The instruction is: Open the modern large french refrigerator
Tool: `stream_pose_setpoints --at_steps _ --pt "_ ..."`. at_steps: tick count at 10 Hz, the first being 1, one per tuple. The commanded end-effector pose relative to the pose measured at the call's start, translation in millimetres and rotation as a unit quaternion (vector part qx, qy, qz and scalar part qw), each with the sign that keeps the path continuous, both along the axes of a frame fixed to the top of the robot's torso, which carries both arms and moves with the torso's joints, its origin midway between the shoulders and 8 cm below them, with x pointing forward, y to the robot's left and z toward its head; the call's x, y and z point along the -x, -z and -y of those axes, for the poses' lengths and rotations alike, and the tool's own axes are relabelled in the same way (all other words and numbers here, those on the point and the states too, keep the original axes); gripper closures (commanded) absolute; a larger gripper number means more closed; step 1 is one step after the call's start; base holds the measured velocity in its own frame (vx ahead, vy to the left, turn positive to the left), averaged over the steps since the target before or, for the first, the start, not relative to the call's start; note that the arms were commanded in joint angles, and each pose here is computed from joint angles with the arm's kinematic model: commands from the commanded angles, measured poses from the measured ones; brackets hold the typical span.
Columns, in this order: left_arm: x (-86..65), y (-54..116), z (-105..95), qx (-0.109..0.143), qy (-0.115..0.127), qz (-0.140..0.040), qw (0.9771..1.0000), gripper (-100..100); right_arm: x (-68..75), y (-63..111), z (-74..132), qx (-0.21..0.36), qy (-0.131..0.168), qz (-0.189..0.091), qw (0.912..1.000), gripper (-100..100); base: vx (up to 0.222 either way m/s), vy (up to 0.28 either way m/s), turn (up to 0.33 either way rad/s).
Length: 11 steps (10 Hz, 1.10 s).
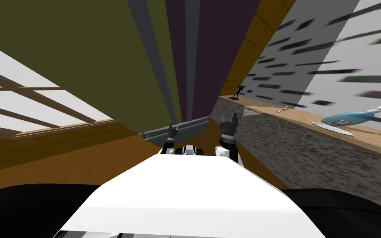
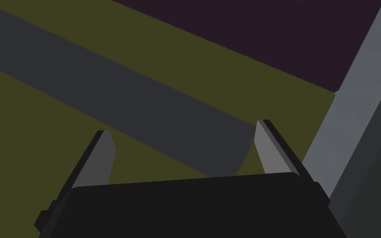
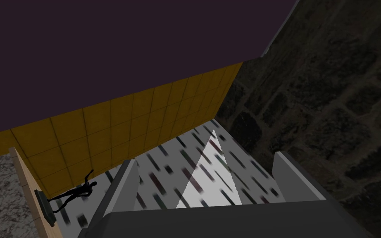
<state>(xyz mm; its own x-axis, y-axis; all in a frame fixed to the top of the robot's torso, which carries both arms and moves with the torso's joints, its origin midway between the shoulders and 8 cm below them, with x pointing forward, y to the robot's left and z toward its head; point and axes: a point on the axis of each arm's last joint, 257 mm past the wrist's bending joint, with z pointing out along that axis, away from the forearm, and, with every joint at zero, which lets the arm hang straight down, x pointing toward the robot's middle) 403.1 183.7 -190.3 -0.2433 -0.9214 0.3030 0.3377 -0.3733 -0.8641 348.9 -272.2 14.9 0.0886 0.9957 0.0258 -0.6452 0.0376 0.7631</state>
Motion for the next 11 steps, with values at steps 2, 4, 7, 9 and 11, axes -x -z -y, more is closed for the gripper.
stream_pose_setpoints --at_steps 2,4,7,9,11 --pt "1.4 19.8 18.1 0.016 0.023 -0.007 0.9996 -100 0.0 0.0 0 0.000 0.000 0.000 1.0000 0 0.123 -0.059 0.049" --pt "2.5 30.6 28.9 0.026 0.035 -0.012 0.9990 -100 0.0 0.0 0 0.000 0.000 0.000 1.0000 0 0.121 -0.076 0.060" --pt "4.5 43.9 46.1 0.044 0.051 -0.017 0.9976 -100 0.0 0.0 0 0.000 0.000 0.000 1.0000 0 0.112 -0.063 0.034" --pt "5.6 49.6 58.0 0.059 0.059 -0.019 0.9964 -100 0.0 0.0 0 0.000 0.000 0.000 1.0000 0 0.106 -0.065 0.035" --pt "5.8 51.5 76.0 0.085 0.064 -0.019 0.9941 -100 0.0 0.0 0 0.000 0.000 0.000 1.0000 0 0.088 -0.051 0.041"
